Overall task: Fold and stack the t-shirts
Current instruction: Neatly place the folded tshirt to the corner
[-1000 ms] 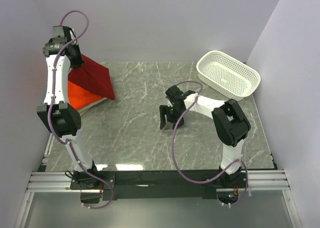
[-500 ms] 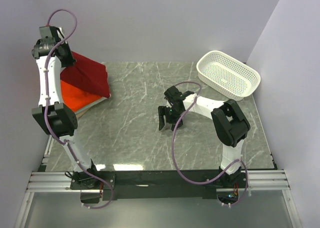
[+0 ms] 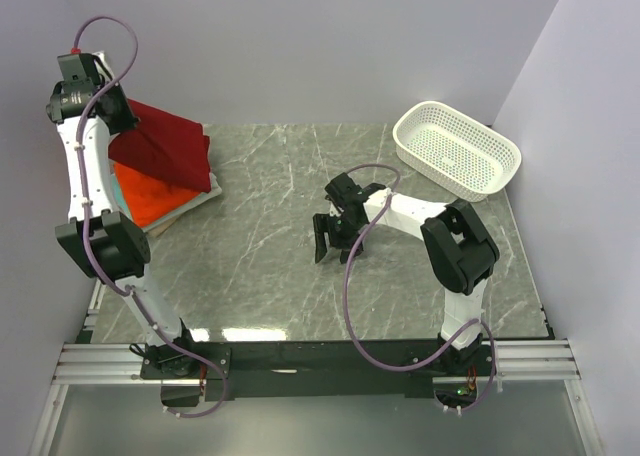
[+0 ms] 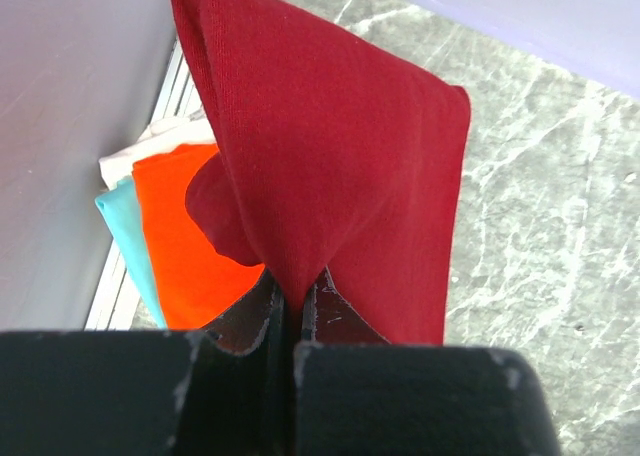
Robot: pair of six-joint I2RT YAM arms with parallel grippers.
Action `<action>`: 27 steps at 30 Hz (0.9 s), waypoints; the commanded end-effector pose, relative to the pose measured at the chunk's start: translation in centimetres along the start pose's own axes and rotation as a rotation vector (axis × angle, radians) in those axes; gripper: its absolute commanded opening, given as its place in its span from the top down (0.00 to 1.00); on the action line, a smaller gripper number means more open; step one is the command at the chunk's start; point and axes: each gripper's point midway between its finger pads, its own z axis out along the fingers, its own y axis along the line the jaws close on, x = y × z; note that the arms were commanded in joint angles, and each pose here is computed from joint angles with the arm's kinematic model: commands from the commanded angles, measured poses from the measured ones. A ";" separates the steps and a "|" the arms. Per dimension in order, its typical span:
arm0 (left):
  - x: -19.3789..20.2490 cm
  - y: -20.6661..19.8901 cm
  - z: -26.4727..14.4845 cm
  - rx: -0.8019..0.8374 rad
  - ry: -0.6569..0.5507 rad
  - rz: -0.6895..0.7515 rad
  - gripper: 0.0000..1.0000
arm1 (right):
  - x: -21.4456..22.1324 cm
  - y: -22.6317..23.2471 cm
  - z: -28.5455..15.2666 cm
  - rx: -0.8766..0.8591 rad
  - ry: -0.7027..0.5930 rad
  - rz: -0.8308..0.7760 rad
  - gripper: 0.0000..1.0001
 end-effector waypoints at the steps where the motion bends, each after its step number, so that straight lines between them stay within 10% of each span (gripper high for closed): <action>1: -4.7 -0.1 -4.1 0.026 -0.189 -0.016 1.00 | -1.1 1.7 -0.8 -0.038 -0.040 -0.024 0.22; 15: -4.9 0.1 -4.0 0.045 -0.206 -0.051 1.00 | -0.9 2.2 -0.8 -0.042 -0.036 -0.038 0.22; 27: 3.1 7.0 0.2 -0.103 -0.070 -0.159 1.00 | -0.8 2.5 -1.2 -0.046 -0.041 -0.041 0.22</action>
